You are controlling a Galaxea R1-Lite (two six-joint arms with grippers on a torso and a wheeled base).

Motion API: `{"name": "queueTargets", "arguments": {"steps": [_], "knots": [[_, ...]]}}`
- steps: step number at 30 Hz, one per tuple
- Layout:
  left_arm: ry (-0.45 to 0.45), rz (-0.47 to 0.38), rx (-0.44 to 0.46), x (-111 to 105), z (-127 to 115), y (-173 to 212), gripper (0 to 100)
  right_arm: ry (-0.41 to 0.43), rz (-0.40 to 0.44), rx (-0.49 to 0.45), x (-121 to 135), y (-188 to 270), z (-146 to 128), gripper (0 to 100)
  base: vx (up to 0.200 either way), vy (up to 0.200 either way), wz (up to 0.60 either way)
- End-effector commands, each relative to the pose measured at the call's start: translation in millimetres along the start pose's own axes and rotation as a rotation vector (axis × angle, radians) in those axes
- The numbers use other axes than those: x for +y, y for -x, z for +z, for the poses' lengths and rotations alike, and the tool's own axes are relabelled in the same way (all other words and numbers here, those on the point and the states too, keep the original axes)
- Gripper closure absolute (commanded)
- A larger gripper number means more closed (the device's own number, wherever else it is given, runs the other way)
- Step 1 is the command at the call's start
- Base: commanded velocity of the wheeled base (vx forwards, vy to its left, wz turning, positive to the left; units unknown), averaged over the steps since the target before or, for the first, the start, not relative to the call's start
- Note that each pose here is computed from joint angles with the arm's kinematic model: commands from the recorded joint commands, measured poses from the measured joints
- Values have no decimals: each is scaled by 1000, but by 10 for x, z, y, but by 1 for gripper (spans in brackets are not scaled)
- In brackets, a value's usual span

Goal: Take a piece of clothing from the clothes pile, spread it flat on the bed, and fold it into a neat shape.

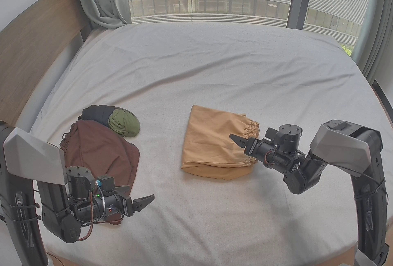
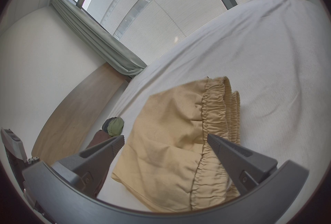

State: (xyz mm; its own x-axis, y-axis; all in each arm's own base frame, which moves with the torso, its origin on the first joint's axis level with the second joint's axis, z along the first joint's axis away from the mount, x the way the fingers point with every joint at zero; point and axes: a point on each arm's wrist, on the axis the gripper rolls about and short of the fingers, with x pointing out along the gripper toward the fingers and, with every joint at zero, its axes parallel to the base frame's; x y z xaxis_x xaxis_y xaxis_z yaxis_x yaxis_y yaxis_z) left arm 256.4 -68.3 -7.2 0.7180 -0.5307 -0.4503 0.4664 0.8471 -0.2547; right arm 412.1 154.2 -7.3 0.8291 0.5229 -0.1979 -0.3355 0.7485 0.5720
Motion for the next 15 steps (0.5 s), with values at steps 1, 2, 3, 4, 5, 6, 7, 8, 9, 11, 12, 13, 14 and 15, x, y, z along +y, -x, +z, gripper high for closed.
{"name": "queueTargets", "arguments": {"steps": [1,2,3,4,5,6,7,8,9,11,12,13,14,15], "knots": [[-1,0,-5,-1,6,1,0,-12,-37,35,-168,-18,-157,0,0,0,0],[-1,0,-5,-1,6,1,0,-11,-35,32,-161,-16,-146,0,0,0,0],[-2,0,-6,-2,9,5,0,-11,-38,28,-152,-11,-134,0,0,0,0],[-2,1,-8,0,15,10,0,-9,-39,17,-127,5,-99,0,0,0,0],[-4,-1,-12,-7,25,14,0,-5,-35,0,-71,39,-37,0,0,0,0],[-6,0,-18,-8,39,22,0,-3,-26,-10,-24,62,1,0,0,0,0],[-10,0,-33,-12,74,37,0,2,-14,-25,42,110,59,0,0,0,0],[-15,-1,-52,-21,119,59,0,6,-3,-40,104,172,117,0,0,0,0],[-19,-3,-70,-35,163,84,0,12,14,-61,200,264,203,0,0,0,0],[-23,-6,-102,-61,240,145,0,20,32,-85,334,439,318,0,0,0,0],[-23,-6,-102,-61,240,145,0,20,32,-85,334,439,318,0,0,0,0],[-32,-8,-131,-97,306,232,0,30,51,-110,475,646,430,0,0,0,0],[-35,-9,-138,-117,321,282,0,39,60,-118,547,762,475,0,0,0,0],[-36,-8,-144,-133,332,331,0,52,62,-126,588,862,510,0,0,0,0]]}}
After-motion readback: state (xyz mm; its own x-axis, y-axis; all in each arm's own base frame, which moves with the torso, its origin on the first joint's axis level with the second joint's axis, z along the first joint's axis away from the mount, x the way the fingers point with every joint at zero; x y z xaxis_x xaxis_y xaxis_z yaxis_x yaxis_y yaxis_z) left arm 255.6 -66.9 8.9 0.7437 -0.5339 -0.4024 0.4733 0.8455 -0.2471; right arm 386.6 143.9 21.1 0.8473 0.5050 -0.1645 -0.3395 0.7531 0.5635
